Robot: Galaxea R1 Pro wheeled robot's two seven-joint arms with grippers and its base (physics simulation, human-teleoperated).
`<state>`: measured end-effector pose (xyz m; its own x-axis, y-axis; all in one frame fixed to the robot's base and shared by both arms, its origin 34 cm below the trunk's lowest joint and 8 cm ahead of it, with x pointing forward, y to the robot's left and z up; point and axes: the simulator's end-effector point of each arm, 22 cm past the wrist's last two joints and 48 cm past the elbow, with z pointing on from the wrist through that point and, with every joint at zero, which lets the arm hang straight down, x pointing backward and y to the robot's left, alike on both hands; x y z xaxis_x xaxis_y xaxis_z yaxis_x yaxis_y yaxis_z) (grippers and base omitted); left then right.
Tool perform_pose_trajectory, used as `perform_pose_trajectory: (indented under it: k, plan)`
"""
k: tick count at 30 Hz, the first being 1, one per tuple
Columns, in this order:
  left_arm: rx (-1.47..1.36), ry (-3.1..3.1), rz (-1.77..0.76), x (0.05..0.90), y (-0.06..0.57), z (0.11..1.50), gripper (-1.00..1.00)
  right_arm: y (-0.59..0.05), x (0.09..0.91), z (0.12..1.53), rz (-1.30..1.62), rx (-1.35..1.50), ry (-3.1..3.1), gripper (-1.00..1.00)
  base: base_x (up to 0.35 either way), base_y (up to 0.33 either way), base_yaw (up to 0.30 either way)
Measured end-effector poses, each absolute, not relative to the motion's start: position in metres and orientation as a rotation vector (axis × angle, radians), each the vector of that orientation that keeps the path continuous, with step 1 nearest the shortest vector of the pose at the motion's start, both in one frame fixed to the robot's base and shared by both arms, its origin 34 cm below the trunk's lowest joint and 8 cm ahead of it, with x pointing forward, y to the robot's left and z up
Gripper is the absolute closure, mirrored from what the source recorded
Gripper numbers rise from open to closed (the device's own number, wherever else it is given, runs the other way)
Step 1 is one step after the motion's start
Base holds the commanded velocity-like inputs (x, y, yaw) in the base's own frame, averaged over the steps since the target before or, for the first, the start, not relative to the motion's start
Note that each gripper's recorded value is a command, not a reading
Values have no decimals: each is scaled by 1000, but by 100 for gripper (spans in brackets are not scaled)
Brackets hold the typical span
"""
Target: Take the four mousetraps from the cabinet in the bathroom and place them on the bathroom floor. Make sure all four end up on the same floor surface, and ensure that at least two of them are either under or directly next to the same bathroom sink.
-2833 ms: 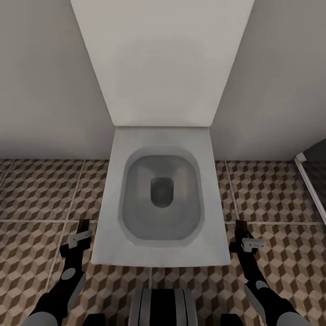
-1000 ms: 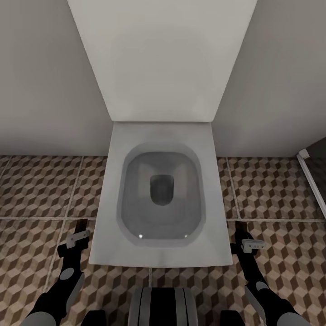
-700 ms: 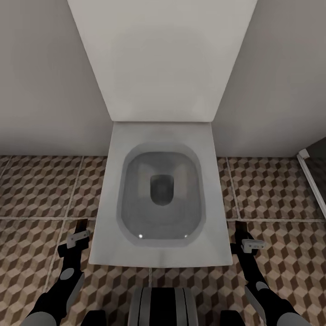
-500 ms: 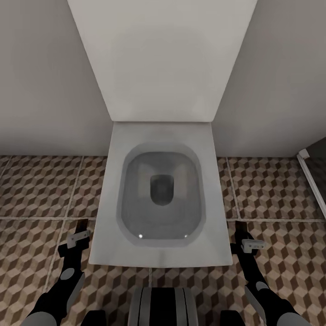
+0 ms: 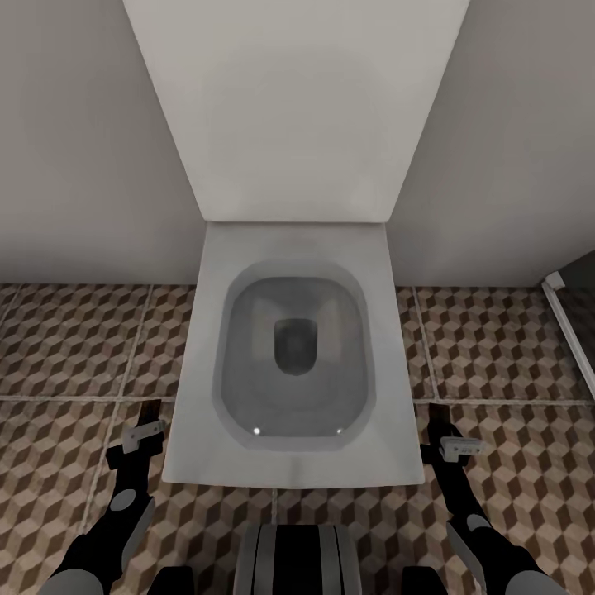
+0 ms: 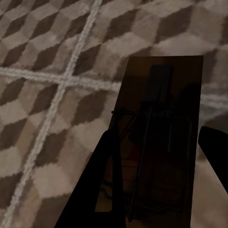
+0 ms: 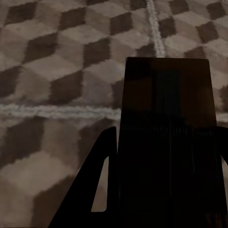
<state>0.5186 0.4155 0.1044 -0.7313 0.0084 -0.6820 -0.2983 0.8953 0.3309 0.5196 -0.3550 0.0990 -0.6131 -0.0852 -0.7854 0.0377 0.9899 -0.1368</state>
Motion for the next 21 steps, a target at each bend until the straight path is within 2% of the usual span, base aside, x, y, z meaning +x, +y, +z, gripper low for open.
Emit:
perform_pose_trajectory:
  k: [21]
  plan:
    - [-203,2355,559,511,416,95,100,-357,511,90,-184,-35,2245,100,0,0,0]
